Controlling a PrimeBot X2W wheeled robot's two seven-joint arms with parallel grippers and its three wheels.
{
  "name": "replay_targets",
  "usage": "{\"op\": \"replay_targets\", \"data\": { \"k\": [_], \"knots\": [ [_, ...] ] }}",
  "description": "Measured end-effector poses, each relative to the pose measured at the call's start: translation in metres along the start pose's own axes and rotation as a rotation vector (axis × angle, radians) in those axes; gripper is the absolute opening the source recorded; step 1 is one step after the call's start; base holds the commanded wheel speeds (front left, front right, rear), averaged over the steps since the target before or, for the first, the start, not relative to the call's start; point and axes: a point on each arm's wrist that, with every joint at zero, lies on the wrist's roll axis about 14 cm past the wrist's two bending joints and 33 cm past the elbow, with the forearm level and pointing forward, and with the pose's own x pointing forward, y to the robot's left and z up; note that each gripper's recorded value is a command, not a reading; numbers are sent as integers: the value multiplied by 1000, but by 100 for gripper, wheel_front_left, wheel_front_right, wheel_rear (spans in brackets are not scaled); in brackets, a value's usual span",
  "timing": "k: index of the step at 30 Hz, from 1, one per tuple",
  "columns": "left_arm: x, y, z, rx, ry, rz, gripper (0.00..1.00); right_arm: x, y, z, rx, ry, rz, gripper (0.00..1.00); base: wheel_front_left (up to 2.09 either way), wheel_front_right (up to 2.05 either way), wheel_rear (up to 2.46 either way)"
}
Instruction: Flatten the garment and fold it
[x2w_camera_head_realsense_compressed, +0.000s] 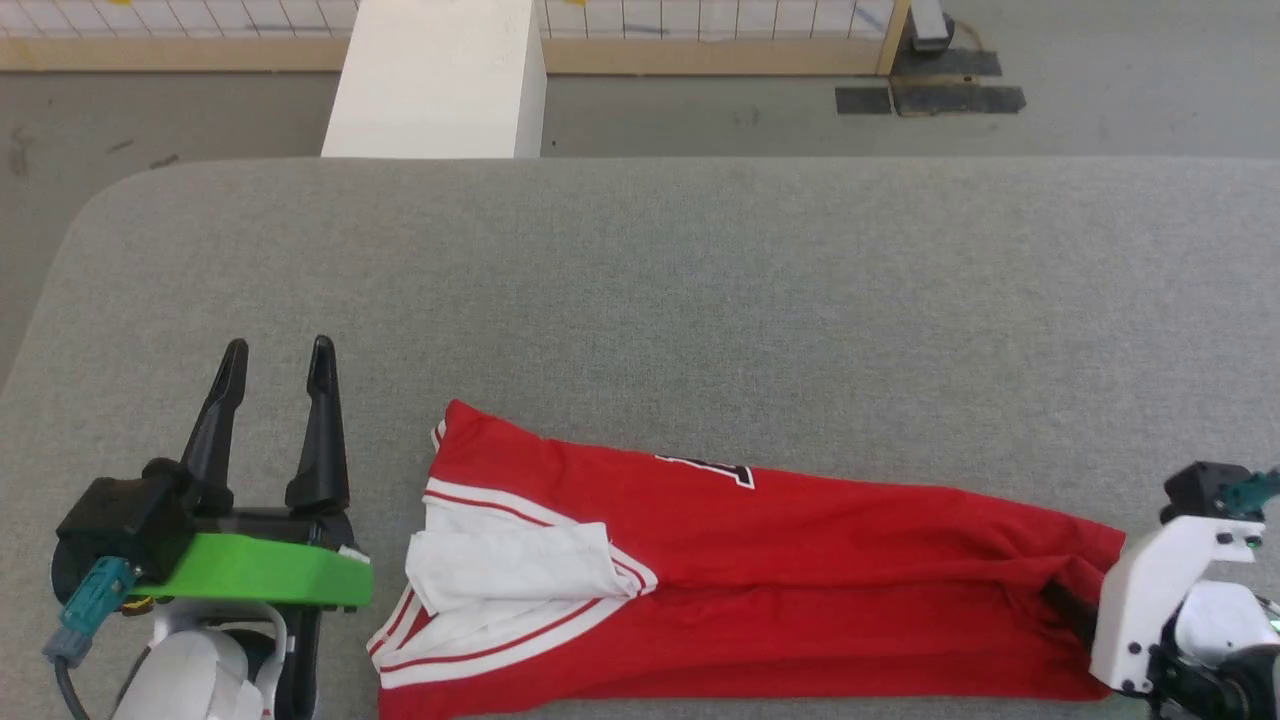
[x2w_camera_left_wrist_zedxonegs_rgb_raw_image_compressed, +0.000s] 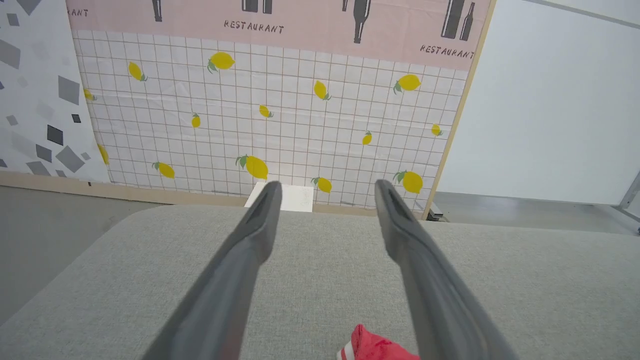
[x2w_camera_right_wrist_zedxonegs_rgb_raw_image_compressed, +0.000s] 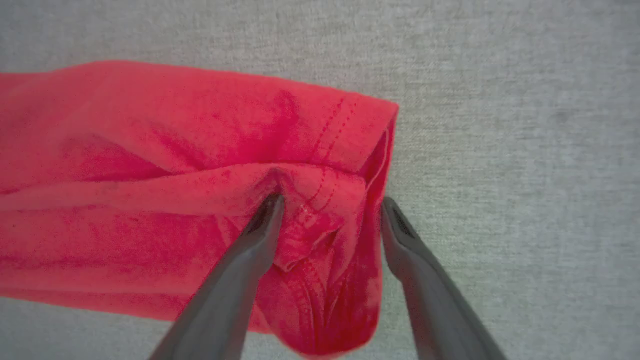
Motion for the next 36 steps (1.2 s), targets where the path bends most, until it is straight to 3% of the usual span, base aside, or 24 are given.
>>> {"op": "replay_targets", "data": {
  "k": [6,7,14,20,24,27,30,36],
  "knots": [
    [1,5,-4,-12,-16,28,100,12,18,5,-33,14,50,100,0,0,0],
    [-2,8,-7,-19,-9,40,100,13,14,6,-50,23,40,0,0,0,0],
    [-5,14,-13,-20,-3,71,100,10,-17,24,-8,-3,-31,0,0,0,0],
    [-9,17,-20,-27,18,77,100,-12,-91,50,11,-54,-250,0,0,0,0],
    [-10,17,-23,-45,22,88,100,-23,-114,62,25,-70,-322,0,0,0,0],
    [-11,19,-22,-50,19,96,100,-26,-117,60,-9,-35,-346,0,0,0,0],
    [-13,20,-20,-57,13,103,100,-34,-107,64,-113,-4,-350,0,0,0,0],
    [-21,18,-18,-69,10,104,100,-56,-52,60,-258,33,-206,0,0,0,0]
  ]
}}
